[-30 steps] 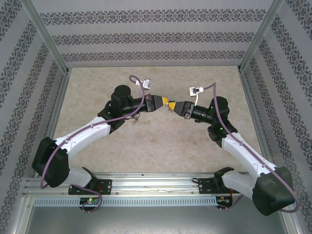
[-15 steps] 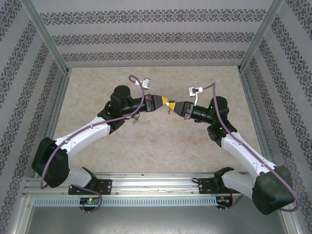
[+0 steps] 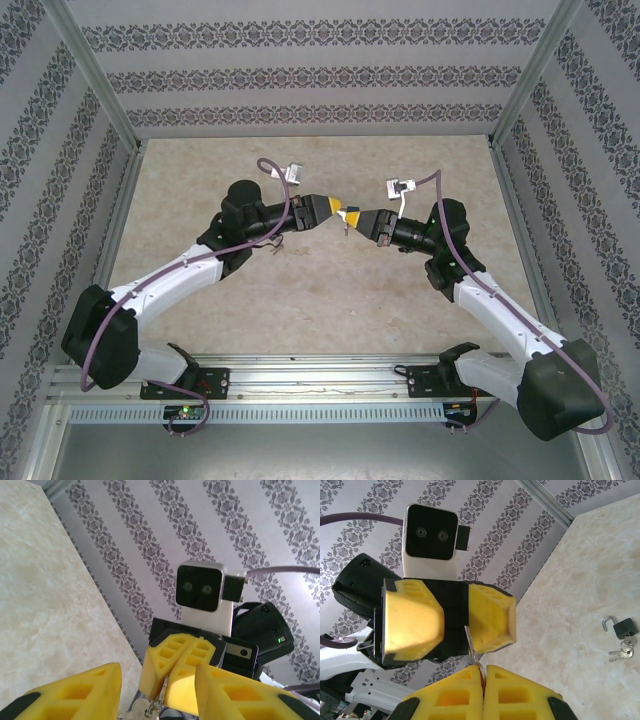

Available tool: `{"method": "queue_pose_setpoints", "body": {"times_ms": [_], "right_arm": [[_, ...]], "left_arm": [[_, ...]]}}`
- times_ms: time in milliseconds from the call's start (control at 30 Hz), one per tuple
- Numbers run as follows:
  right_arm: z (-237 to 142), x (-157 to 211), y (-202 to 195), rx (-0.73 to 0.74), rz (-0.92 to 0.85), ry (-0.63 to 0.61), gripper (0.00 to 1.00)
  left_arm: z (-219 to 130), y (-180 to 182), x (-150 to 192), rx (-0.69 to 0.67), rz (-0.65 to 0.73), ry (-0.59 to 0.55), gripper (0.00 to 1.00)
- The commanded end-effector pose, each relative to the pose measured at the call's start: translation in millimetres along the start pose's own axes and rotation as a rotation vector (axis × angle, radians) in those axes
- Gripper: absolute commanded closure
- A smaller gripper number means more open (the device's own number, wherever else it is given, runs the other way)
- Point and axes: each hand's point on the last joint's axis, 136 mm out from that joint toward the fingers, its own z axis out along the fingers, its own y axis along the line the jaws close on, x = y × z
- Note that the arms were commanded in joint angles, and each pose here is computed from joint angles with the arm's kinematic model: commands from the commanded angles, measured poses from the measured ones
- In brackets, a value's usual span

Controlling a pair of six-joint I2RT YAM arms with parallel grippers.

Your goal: Unlock with the key

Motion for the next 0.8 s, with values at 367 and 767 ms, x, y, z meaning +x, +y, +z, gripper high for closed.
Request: {"method": "queue_pose_setpoints", "body": {"times_ms": [367, 767], "right_arm": [[0.3, 0.2, 13.8, -0.048, -0.060, 0.003, 1.00], [3.3, 1.3, 7.5, -0.038, -0.046, 0.009, 1.00]], "left_arm": [[-1.2, -19.7, -11.8, 0.091, 0.011, -0.022, 0.73], [4.9, -21.6, -6.2, 0.088, 0.025, -0.001, 0.97]]}}
